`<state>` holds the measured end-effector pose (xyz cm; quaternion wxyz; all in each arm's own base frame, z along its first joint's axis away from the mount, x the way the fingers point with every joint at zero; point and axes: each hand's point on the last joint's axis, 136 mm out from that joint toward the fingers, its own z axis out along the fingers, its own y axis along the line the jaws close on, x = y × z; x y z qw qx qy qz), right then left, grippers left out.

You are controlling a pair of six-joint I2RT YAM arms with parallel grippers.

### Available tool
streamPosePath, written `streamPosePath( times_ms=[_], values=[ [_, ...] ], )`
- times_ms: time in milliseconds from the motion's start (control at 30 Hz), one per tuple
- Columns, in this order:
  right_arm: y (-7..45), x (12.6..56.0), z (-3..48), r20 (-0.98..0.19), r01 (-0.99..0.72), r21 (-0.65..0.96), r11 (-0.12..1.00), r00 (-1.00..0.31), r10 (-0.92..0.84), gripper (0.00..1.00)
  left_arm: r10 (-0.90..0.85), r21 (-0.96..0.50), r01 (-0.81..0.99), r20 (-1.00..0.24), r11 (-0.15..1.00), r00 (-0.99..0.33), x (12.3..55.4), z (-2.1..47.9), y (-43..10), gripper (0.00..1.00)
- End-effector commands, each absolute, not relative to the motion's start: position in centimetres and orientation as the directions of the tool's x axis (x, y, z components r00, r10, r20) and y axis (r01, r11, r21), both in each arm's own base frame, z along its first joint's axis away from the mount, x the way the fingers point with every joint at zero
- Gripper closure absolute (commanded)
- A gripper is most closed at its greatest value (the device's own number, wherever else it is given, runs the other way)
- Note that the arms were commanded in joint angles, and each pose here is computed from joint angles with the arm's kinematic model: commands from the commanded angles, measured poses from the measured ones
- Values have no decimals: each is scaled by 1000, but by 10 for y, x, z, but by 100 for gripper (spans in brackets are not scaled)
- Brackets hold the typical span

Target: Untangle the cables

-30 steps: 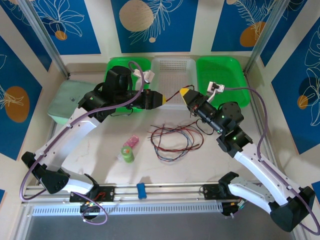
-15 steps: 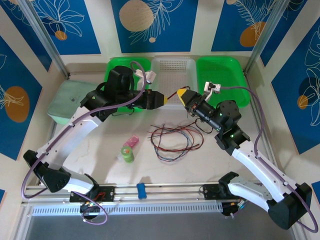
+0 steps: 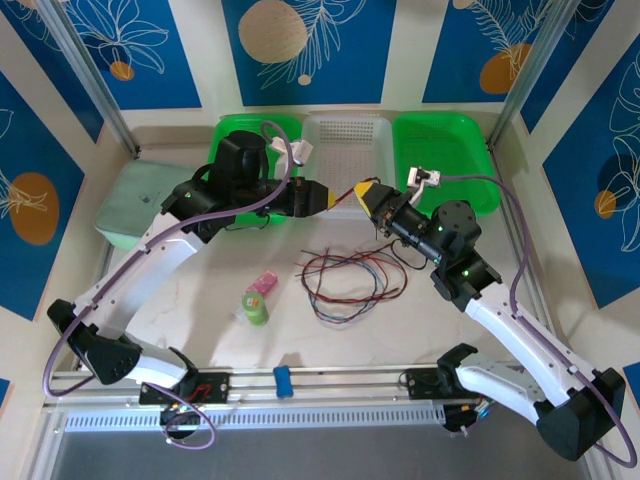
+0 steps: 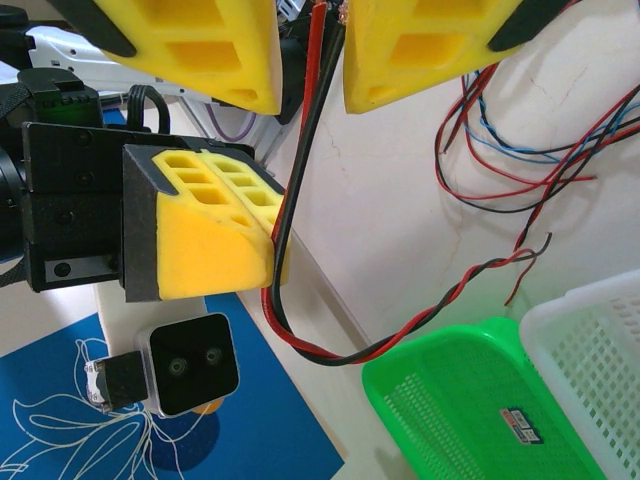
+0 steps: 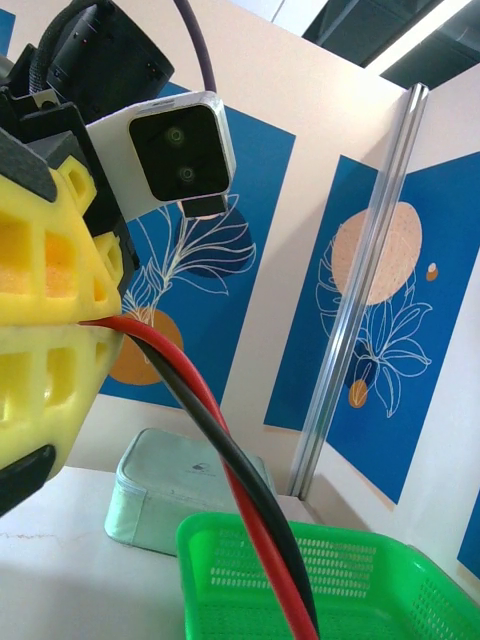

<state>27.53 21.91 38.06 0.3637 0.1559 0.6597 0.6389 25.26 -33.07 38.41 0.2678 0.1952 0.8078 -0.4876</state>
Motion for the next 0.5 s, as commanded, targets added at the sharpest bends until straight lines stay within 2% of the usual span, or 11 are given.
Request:
streamPosePath(
  times_ms=[0,367,467],
  values=[
    [214,273,389,-305,-288,947,143,-666,680,100,68,-682,596,-632,425,-772,249,389,-337,77],
    [213,274,391,-294,-292,949,121,-671,681,100,83,-681,585,-618,440,-782,248,380,-335,72],
    [213,274,391,-296,-293,948,124,-670,681,100,82,-685,585,-616,435,-783,248,380,-337,75]
  ],
)
